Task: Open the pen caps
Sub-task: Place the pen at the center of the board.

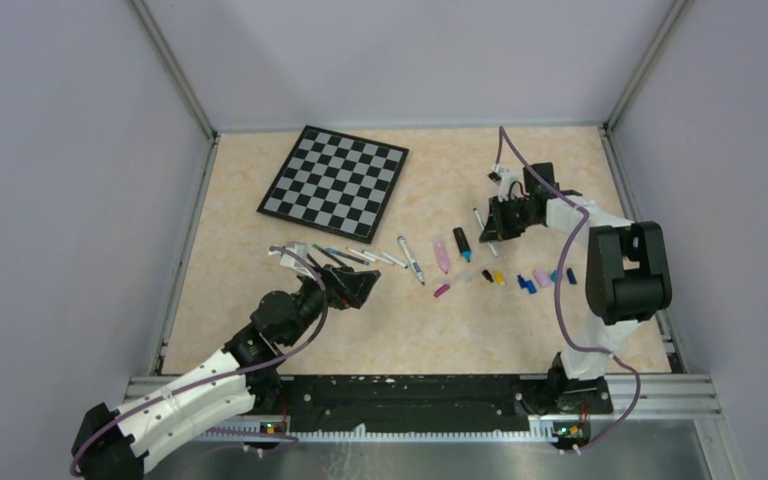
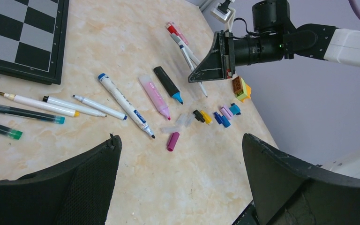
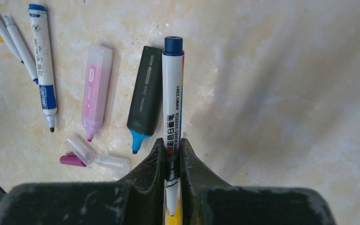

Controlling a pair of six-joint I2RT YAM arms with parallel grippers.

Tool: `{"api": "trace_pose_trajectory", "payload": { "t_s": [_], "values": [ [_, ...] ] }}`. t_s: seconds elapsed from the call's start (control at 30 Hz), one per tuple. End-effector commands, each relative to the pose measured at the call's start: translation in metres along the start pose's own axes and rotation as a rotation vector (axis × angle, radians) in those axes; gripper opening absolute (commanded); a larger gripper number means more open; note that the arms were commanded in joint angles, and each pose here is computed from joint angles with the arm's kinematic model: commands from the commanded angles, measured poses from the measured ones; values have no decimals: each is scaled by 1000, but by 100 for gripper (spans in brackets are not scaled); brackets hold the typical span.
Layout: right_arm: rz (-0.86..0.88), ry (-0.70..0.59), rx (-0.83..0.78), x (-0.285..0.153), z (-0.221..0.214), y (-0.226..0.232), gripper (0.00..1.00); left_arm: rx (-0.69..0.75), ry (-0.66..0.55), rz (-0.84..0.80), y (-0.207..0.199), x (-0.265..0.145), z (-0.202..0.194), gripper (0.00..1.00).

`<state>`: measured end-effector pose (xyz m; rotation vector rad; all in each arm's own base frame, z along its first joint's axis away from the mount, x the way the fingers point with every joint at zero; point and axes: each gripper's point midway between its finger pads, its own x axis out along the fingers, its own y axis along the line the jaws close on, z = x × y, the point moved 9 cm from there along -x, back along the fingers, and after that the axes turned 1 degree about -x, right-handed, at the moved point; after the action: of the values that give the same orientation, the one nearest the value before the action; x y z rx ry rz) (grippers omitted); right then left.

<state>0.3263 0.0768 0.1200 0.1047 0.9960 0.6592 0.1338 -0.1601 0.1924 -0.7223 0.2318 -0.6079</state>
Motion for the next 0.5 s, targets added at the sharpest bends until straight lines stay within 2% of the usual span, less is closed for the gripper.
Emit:
{"api": "trace_pose_trajectory", "payload": {
  "t_s": [0.0,0.47],
  "values": [
    [-25,-24,6,4,19,-8,2,19,-26,7,0,2,5,99],
    [3,4,37,9,19,-8,14,9,-24,0,-4,3,8,99]
  ]
}}
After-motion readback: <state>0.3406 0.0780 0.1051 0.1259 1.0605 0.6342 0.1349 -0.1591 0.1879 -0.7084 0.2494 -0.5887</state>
